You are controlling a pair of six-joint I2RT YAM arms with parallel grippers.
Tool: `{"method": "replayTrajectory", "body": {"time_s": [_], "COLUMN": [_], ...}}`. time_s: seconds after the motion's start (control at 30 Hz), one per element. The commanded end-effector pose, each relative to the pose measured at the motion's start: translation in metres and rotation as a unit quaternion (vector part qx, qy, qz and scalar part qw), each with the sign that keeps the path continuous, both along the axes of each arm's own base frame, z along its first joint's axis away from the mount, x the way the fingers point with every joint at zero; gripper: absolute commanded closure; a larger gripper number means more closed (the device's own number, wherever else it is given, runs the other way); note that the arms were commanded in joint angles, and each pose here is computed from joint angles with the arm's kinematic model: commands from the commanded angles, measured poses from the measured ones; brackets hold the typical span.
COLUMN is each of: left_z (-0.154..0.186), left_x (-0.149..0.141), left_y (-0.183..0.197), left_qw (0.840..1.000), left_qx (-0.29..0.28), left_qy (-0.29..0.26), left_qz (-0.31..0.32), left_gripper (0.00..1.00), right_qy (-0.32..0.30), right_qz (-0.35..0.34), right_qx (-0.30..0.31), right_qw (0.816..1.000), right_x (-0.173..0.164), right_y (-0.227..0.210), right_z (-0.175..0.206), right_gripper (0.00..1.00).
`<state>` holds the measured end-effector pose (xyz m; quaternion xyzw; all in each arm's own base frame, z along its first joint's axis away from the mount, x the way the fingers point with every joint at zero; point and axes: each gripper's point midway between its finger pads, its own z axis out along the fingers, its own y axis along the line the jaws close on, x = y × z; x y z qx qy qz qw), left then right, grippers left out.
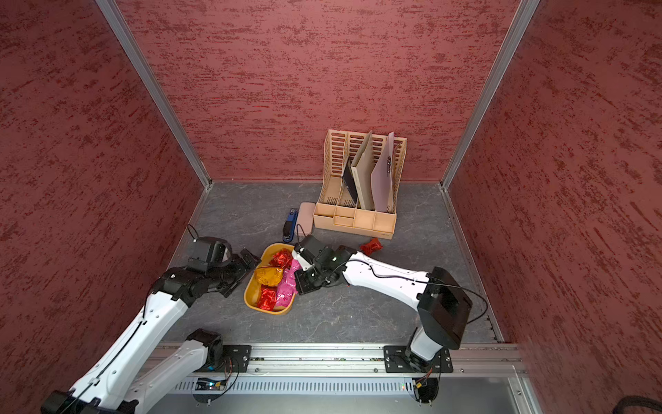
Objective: Put the tea bags into the storage box
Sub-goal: Place the tea bag in the storage box.
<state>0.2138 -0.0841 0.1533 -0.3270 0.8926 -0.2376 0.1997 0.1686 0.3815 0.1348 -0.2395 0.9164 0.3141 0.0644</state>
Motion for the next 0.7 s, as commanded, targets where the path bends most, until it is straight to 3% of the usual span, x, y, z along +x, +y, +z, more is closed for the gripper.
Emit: {"method": "replayTrajectory", "body": {"time_s": [0.0, 0.43, 0.57, 0.67], "left_z": [-0.007, -0.001, 0.001, 0.001], "left_x": [-0.015, -0.018, -0.019, -0.017], "left_y": [0.008, 0.006, 0.005, 0.006], "left_qw": [1.000, 1.000, 1.000, 1.000], "left_qx": [0.012, 0.000, 0.000, 0.000], "left_qy": [0.015, 0.007, 0.005, 0.002], "left_qz": [0.003, 0.002, -0.001, 0.000], "left_gripper": [0.00, 0.00, 0.00, 0.00], "right_qy": [0.009, 0.029, 0.011, -0.006], "right_qz": [0.033, 0.008, -0.016, -0.040], "right_qx": [0.028, 0.009, -0.025, -0.036], "right_qw": [0.999, 1.000, 1.000, 0.999], "right_x": [-0.012, 0.002, 0.008, 0.016], "right_y": [0.027, 0.050, 0.034, 0.013], "right_z": [0.004, -0.026, -0.028, -0.023], "right_gripper": [1.00, 0.99, 0.64, 0.49]}}
